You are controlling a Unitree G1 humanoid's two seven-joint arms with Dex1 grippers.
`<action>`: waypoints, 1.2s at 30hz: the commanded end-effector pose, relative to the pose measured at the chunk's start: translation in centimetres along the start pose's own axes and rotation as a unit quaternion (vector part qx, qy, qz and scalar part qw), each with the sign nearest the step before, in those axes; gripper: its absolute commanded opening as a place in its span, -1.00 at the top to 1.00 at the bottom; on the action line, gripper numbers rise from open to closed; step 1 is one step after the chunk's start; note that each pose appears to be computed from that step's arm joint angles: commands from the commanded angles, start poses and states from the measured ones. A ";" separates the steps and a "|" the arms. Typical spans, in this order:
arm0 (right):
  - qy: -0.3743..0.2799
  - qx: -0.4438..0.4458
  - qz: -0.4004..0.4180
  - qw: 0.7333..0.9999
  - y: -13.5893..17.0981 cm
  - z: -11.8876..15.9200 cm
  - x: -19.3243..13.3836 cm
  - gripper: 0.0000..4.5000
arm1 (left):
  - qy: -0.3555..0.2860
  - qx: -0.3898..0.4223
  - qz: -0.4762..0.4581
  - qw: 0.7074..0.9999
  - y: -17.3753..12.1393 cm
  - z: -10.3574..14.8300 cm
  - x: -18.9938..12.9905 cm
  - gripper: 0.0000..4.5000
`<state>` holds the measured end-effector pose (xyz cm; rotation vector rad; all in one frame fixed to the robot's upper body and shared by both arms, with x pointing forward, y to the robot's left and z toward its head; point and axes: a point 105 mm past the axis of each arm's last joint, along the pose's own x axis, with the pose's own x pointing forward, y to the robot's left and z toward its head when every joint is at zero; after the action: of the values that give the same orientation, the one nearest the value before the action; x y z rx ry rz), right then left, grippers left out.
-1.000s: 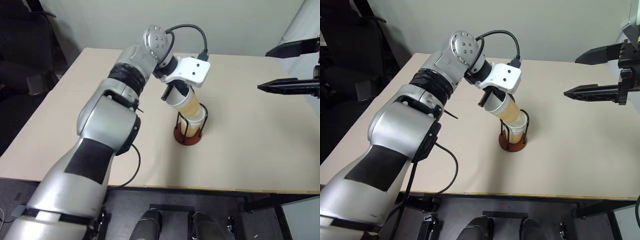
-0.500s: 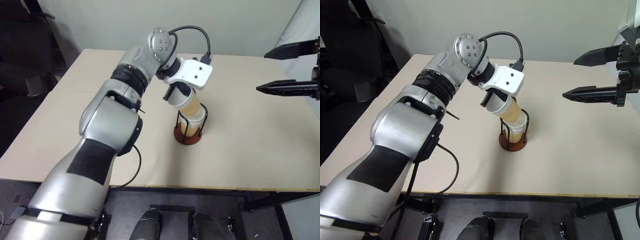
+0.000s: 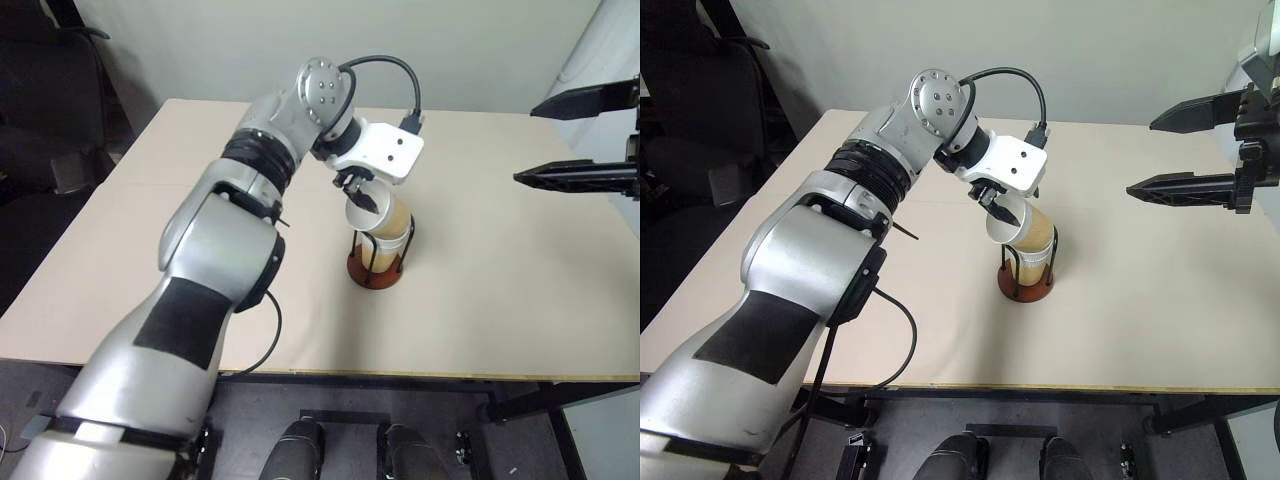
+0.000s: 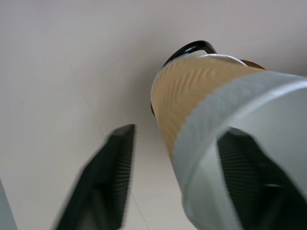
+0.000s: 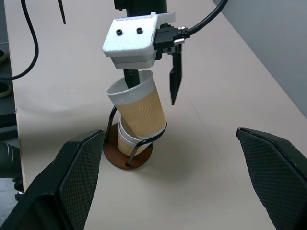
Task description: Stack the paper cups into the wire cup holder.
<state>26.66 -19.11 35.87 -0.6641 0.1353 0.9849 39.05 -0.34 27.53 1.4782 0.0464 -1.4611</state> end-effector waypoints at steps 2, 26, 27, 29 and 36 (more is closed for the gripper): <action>-0.010 -0.022 -0.019 1.000 0.1 1.1 -1.1 -1.00 | -0.016 0.020 0.049 0.998 1.8 1.6 -0.6 -0.98; -0.006 -0.023 -0.019 1.000 -0.1 1.0 -1.2 -1.00 | -0.030 0.044 0.177 0.983 4.8 3.1 -0.8 -0.98; -0.006 -0.024 -0.019 1.000 -0.1 1.0 -1.2 -1.00 | -0.029 0.044 0.170 0.984 4.6 3.0 -0.8 -0.98; -0.007 -0.025 -0.018 0.999 -0.1 1.1 -1.2 -1.00 | -0.017 0.045 0.131 0.990 3.4 2.2 -0.4 -0.98; -0.007 -0.027 -0.019 0.999 -0.1 1.1 -1.2 -1.00 | -0.006 0.023 0.068 0.997 1.4 0.6 0.3 -0.58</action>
<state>26.57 -19.20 35.82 -0.6726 0.1411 0.9814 39.79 -1.66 27.56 1.4781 -0.0856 -1.3699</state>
